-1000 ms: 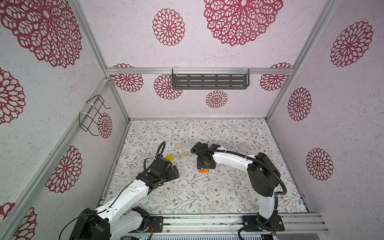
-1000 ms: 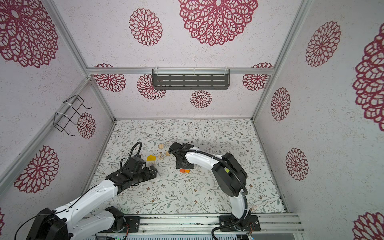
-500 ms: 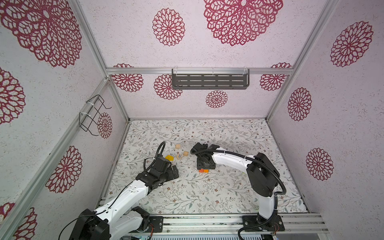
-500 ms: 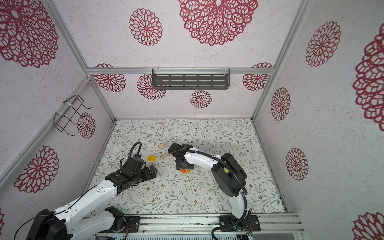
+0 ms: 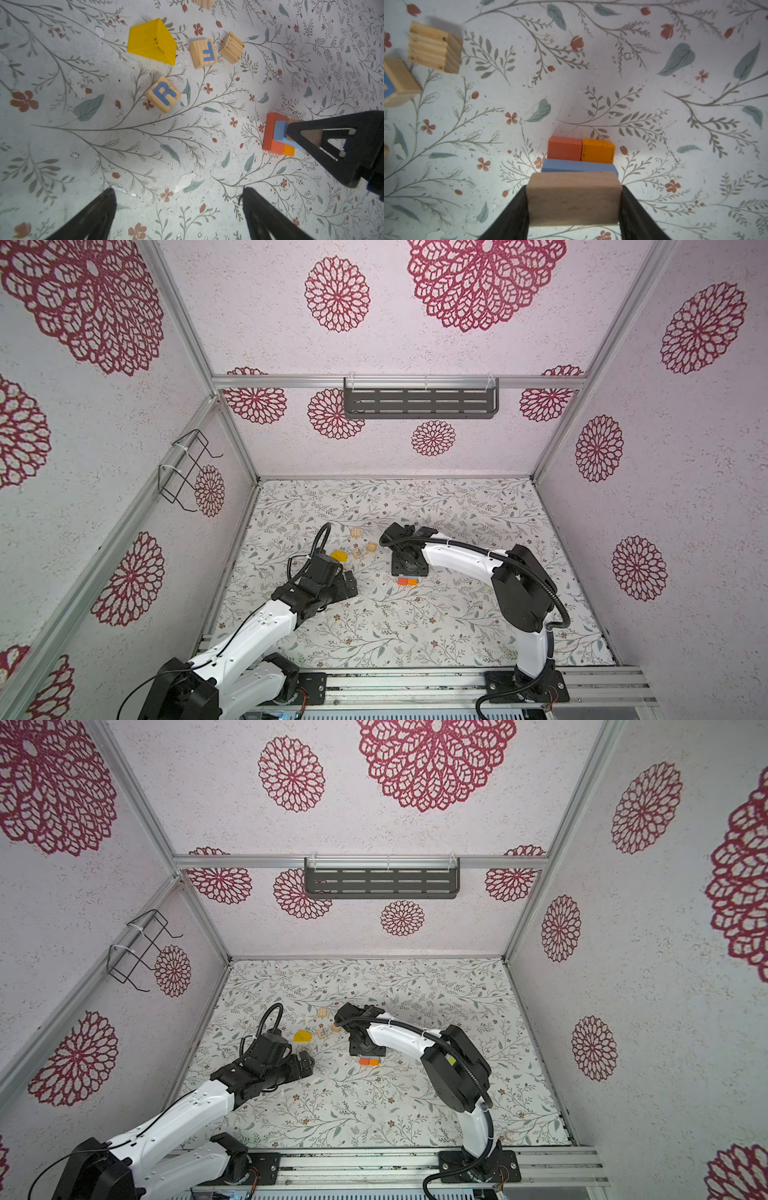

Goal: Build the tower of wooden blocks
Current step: 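Open the right gripper to release the plank onto the blue block, then move the right gripper to the lime-green block and grasp it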

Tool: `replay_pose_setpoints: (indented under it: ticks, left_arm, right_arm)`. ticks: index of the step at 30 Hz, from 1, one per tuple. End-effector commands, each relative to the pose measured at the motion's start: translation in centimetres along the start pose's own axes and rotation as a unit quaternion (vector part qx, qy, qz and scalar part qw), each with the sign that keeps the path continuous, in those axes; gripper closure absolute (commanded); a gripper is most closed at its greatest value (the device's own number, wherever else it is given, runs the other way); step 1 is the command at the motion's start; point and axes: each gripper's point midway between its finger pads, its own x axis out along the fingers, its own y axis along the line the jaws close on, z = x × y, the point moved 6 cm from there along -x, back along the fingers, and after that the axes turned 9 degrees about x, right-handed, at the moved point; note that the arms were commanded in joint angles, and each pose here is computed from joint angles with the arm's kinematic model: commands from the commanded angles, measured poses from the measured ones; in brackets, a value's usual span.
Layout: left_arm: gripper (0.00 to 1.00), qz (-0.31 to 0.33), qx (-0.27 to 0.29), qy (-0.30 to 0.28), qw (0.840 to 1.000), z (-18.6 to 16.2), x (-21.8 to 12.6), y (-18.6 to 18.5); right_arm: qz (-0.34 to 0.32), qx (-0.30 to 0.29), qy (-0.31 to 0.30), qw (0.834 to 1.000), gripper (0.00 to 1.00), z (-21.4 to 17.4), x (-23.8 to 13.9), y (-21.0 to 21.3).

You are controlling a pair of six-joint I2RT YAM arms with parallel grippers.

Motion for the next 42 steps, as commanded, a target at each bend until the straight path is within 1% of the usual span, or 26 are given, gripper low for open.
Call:
replay_pose_setpoints:
  ticks: [1, 19, 21, 22, 23, 24, 30, 35, 39, 41, 42]
  left_arm:
    - [0.03, -0.001, 0.006, -0.012, 1.0, 0.1, -0.2, -0.1]
    - [0.03, -0.001, 0.007, -0.011, 1.0, 0.1, 0.0, -0.1]
    - [0.03, -0.003, 0.006, -0.011, 1.0, 0.1, -0.1, -0.2]
    - [0.03, -0.003, 0.006, -0.011, 1.0, 0.1, -0.1, -0.1]
    - [0.03, -0.003, 0.006, -0.011, 1.0, 0.1, -0.1, -0.2]
    - [0.03, -0.003, 0.005, -0.011, 1.0, 0.1, -0.1, -0.1]
    - [0.03, -0.004, 0.006, -0.011, 1.0, 0.1, -0.2, -0.2]
    - [0.03, -0.006, 0.008, -0.021, 1.0, 0.7, -0.7, -0.4]
    - [0.03, -0.011, 0.008, -0.027, 1.0, 1.6, -1.1, -1.0]
    - [0.03, -0.01, 0.009, -0.026, 1.0, 2.2, -1.1, -1.4]
    - [0.03, -0.011, 0.009, -0.025, 1.0, 2.4, -1.1, -1.6]
  right_arm:
    - [-0.012, 0.012, -0.013, 1.0, 0.38, 0.4, -0.6, 0.0]
    - [-0.017, 0.003, -0.012, 1.0, 0.34, 0.2, -0.3, -0.1]
    - [-0.018, -0.001, -0.011, 1.0, 0.3, 0.1, -0.3, -0.1]
    - [-0.018, -0.004, -0.01, 1.0, 0.23, 0.1, -0.3, -0.1]
    - [-0.017, -0.007, -0.009, 1.0, 0.1, 0.0, -0.3, 0.0]
    - [-0.017, -0.01, -0.009, 1.0, 0.02, 0.0, -0.3, 0.0]
    - [-0.017, -0.011, -0.024, 0.999, 0.01, 0.4, -1.2, 0.0]
    - [-0.019, -0.02, -0.064, 0.998, 0.01, 1.5, -4.2, -0.8]
    - [-0.027, -0.031, -0.11, 0.993, 0.01, 2.3, -7.3, -2.9]
    - [-0.034, -0.025, -0.115, 0.992, 0.02, 2.6, -8.1, -4.8]
    - [-0.035, -0.018, -0.112, 0.993, 0.04, 2.7, -8.2, -5.8]
